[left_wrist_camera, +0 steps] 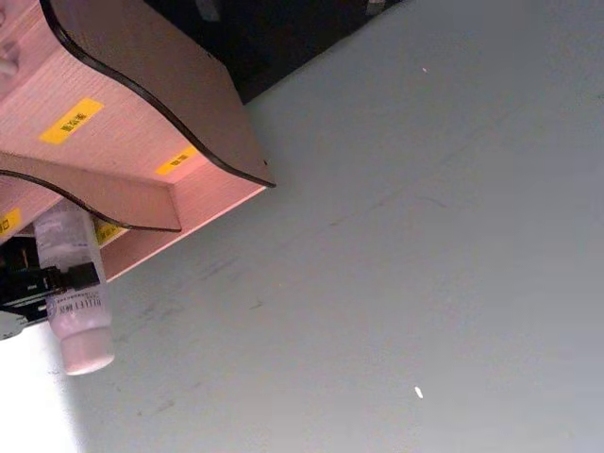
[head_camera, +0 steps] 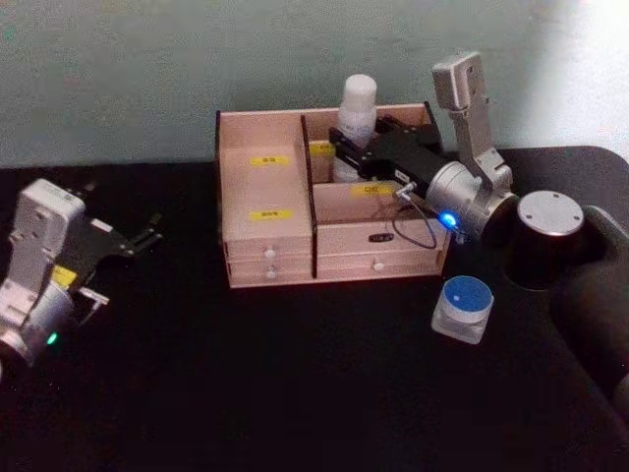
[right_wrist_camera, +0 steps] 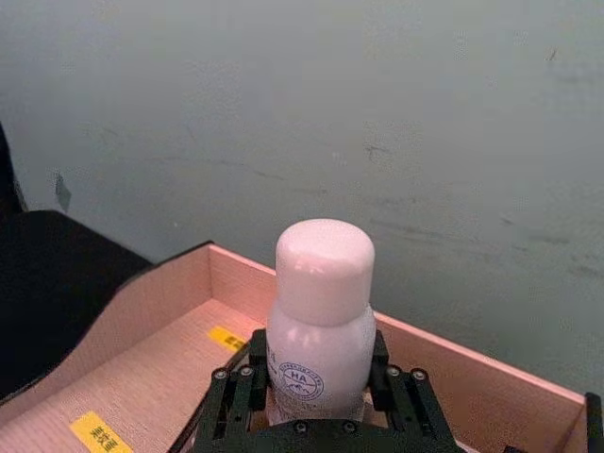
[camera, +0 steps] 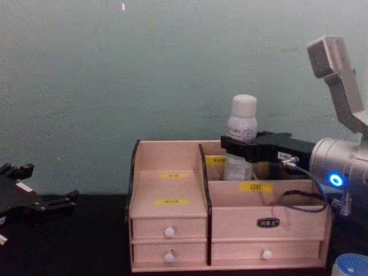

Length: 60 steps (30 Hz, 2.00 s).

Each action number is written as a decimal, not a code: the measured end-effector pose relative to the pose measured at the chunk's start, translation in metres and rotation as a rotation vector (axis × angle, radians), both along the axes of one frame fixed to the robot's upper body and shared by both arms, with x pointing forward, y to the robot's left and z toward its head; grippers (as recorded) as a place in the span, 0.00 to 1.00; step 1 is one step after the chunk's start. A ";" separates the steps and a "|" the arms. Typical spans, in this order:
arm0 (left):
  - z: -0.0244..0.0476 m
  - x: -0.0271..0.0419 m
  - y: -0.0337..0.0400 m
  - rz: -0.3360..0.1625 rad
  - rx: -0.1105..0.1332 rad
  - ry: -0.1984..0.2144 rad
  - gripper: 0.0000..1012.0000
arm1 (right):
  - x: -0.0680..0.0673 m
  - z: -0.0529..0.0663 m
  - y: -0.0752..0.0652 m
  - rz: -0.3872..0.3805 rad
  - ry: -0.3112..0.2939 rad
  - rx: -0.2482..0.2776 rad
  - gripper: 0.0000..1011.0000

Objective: Pick up the facial cleanser and watermelon frost from the table and place them into the tiered storage box.

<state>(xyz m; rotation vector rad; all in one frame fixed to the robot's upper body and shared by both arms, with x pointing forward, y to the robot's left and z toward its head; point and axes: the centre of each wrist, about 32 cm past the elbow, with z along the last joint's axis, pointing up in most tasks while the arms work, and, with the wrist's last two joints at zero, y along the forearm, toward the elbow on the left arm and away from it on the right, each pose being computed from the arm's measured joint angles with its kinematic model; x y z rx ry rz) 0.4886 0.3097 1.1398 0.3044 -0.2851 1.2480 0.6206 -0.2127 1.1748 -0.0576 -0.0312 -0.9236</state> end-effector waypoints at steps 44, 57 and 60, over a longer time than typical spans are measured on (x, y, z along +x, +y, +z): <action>0.0000 0.0000 0.0000 0.000 0.000 0.000 0.99 | 0.002 -0.008 0.000 -0.026 0.024 -0.018 0.72; 0.0000 0.0000 0.0000 0.000 0.000 0.000 0.99 | 0.002 -0.008 0.000 -0.025 0.025 -0.017 0.99; 0.0000 0.0000 0.0000 0.000 0.000 0.000 0.99 | 0.002 -0.008 0.000 -0.024 0.025 -0.017 0.99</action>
